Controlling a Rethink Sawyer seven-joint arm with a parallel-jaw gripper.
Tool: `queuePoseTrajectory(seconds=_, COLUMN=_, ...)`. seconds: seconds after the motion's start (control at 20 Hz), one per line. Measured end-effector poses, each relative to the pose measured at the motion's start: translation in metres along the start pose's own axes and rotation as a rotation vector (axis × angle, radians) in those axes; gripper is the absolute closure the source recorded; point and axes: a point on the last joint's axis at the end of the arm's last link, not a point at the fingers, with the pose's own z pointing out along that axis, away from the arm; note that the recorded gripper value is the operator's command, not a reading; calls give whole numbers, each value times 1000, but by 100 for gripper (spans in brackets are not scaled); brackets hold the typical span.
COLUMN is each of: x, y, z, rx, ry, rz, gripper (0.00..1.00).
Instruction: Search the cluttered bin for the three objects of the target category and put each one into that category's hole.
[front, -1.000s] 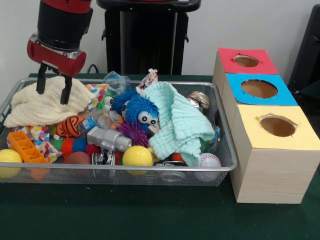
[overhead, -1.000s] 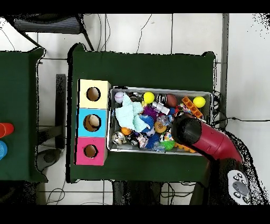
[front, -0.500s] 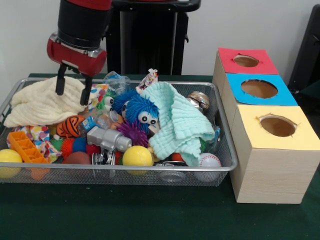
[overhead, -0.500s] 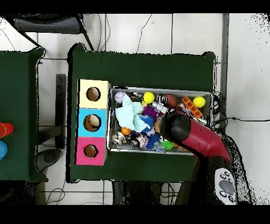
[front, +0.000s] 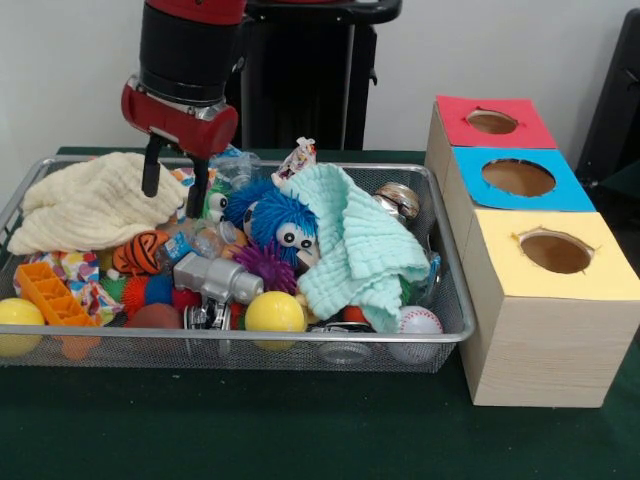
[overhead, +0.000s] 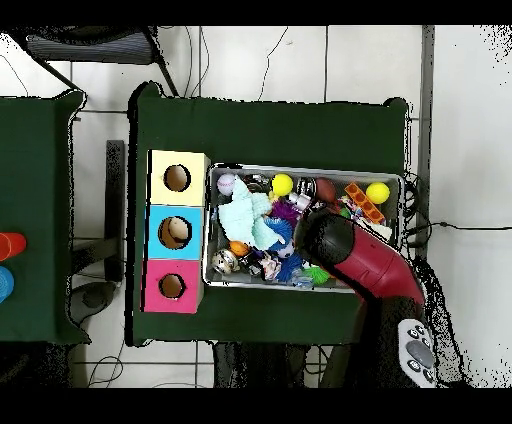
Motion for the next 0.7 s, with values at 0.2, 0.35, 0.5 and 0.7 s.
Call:
queuePoseTrajectory(seconds=0.2, x=4, y=-5, z=10, rx=-21, ry=19, rz=81, gripper=0)
queuePoseTrajectory(seconds=0.35, x=7, y=-10, z=25, rx=-38, ry=25, rz=144, gripper=0)
queuePoseTrajectory(seconds=0.5, x=10, y=-12, z=38, rx=-56, ry=32, rz=190, gripper=0)
queuePoseTrajectory(seconds=0.7, x=17, y=-11, z=53, rx=-78, ry=56, rz=243, gripper=0)
